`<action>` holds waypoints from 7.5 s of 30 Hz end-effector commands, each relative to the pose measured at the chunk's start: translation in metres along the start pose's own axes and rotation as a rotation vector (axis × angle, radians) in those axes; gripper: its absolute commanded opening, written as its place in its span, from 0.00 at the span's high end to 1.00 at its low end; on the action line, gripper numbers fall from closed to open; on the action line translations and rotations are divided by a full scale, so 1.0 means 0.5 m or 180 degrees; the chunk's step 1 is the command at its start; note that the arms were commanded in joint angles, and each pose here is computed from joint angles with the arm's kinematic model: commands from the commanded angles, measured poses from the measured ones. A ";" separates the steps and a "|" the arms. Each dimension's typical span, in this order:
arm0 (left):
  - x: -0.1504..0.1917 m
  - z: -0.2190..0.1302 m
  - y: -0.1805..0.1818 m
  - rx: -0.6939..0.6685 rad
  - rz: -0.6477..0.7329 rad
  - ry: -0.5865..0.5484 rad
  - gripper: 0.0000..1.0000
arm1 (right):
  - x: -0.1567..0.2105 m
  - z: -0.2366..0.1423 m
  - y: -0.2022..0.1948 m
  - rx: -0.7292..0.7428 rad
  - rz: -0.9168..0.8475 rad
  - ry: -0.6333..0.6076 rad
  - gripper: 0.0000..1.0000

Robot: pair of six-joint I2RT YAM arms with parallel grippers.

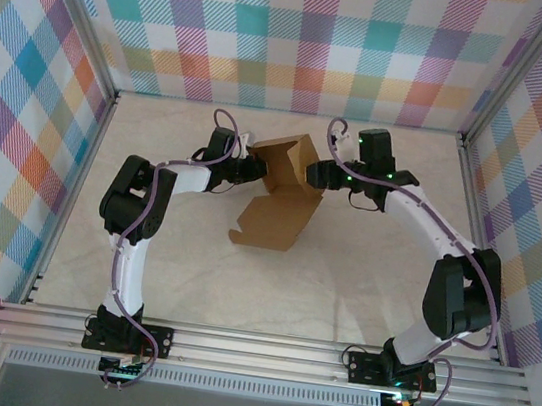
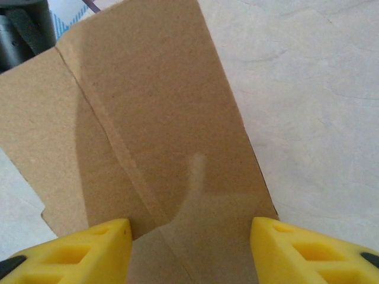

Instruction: Fold the paper box

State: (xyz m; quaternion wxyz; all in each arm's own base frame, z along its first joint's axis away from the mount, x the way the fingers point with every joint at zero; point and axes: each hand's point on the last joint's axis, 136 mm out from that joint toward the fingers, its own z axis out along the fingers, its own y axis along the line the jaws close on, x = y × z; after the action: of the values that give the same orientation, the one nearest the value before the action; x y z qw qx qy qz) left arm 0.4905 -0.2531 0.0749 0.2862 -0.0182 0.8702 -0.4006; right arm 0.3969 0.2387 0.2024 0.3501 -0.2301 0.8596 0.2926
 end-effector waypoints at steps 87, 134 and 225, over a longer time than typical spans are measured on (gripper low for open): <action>0.001 0.024 -0.053 -0.0335 -0.0302 0.0288 1.00 | -0.062 0.135 -0.089 0.3039 -0.2162 0.0372 0.63; 0.008 0.032 -0.056 -0.0293 -0.0328 0.0341 1.00 | -0.077 0.161 -0.126 0.3346 -0.2431 0.0427 0.85; 0.010 0.037 -0.056 -0.0379 -0.0333 0.0390 1.00 | -0.051 -0.080 -0.076 0.1054 -0.0204 -0.0072 0.39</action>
State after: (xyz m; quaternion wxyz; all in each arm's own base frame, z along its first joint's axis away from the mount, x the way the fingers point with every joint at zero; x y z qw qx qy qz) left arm 0.4884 -0.2784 0.0712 0.2081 -0.0716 0.9106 -0.3498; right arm 0.4321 0.1641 0.2344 0.4276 -0.1678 0.8857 0.0669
